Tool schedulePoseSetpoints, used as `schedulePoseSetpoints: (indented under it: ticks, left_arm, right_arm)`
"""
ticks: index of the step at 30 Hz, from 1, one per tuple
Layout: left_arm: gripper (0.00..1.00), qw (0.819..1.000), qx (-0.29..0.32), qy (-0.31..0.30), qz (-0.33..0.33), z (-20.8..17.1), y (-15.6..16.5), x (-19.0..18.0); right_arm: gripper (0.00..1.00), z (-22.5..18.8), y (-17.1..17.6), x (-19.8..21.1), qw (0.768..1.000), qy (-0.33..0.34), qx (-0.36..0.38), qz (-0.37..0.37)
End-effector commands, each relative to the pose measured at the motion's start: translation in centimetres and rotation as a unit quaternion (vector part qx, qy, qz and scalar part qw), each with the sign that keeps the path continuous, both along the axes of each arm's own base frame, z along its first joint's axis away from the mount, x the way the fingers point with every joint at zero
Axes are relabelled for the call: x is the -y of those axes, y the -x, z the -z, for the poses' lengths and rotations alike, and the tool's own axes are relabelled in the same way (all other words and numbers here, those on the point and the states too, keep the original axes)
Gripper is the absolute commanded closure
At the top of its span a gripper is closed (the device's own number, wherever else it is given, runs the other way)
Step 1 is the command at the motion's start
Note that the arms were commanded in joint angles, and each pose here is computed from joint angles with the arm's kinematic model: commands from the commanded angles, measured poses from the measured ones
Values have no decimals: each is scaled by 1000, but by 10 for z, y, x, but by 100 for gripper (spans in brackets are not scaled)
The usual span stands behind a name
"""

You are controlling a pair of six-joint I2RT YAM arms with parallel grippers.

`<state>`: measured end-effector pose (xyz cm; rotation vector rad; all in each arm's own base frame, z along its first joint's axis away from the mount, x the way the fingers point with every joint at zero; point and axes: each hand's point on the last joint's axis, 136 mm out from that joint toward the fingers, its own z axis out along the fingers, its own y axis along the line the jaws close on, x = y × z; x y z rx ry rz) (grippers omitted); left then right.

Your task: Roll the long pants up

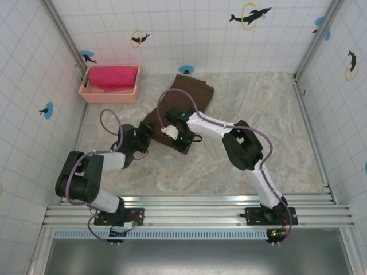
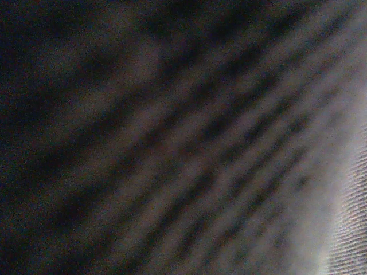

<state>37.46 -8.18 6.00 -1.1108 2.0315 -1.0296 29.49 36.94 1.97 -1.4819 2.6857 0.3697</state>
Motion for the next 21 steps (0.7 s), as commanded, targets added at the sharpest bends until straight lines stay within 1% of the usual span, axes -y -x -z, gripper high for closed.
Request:
schedulePoseSetpoints:
  ticks: [1,6,10,15,17,18,20,21]
  left_arm:
    - [3,1000,12,-2,20,5,-5,7]
    - [3,1000,-6,-14,18,25,4,4]
    - [3,999,-7,-26,21,40,5,2]
    - [8,1000,8,-10,12,62,1,3]
    - [12,1000,17,-3,11,68,-1,4]
    - [16,1000,21,-1,12,71,-2,5]
    - [29,1000,25,1,16,76,-5,7]
    - [39,999,29,1,20,77,-6,8]
  right_arm:
    - [100,38,21,17,998,43,-49,7]
    - [100,36,19,13,998,34,-53,11]
    - [100,38,21,13,997,35,-62,11]
    - [100,36,22,16,997,40,-64,8]
    - [100,35,21,17,997,39,-65,9]
    - [100,34,21,16,997,38,-65,9]
    - [100,34,20,18,997,39,-65,12]
    - [100,34,20,18,997,39,-65,12]
